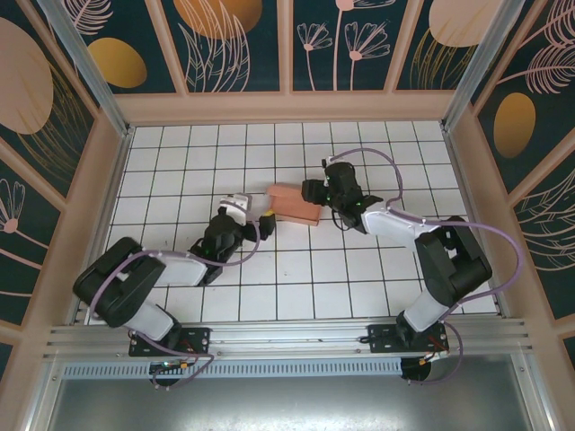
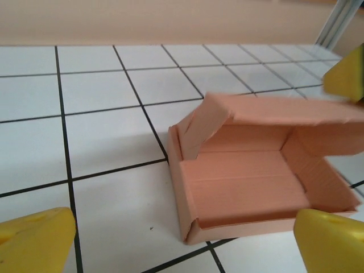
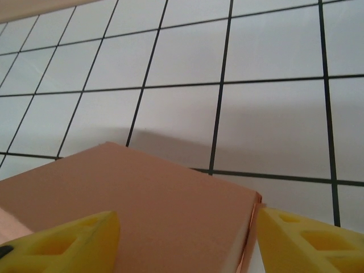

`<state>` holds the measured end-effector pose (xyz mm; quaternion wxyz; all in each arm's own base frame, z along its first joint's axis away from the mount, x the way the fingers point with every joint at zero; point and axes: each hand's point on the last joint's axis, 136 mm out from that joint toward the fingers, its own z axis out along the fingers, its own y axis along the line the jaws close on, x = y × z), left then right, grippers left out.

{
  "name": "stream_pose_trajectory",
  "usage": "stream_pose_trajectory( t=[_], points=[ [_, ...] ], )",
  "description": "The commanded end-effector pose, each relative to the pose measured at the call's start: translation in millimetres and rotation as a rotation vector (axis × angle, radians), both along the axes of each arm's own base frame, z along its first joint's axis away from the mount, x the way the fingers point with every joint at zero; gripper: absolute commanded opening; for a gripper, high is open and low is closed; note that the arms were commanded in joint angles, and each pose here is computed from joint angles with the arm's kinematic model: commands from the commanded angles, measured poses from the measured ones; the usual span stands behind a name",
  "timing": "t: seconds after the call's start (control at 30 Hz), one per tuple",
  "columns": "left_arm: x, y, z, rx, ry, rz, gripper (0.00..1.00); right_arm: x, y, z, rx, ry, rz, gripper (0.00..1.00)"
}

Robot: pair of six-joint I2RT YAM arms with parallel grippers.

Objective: Fold the paper box

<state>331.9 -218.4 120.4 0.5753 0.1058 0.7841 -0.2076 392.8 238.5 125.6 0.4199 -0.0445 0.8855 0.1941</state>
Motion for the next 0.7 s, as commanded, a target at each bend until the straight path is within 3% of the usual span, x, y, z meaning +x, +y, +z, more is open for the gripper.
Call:
stream_pose_trajectory(
  t=[0.0,0.27,0.4,0.57,0.67],
  points=[
    [-14,2,16,-0.041,-0.008,-0.025,0.99,-8,1,-18,-0.031,0.013,0.015,0.66],
    [2,18,60,-0.109,0.057,0.124,0.99,-26,1,-53,-0.093,0.047,0.033,0.67],
    [24,20,45,-0.126,0.187,0.184,0.99,-30,-4,-74,-0.139,0.082,0.026,0.67],
    [40,-3,14,-0.105,0.351,0.128,0.97,-31,-9,-88,-0.186,0.109,0.015,0.68],
    [45,-17,-8,-0.074,0.44,0.088,0.93,-29,-8,-76,-0.16,0.075,0.02,0.69]
  ],
)
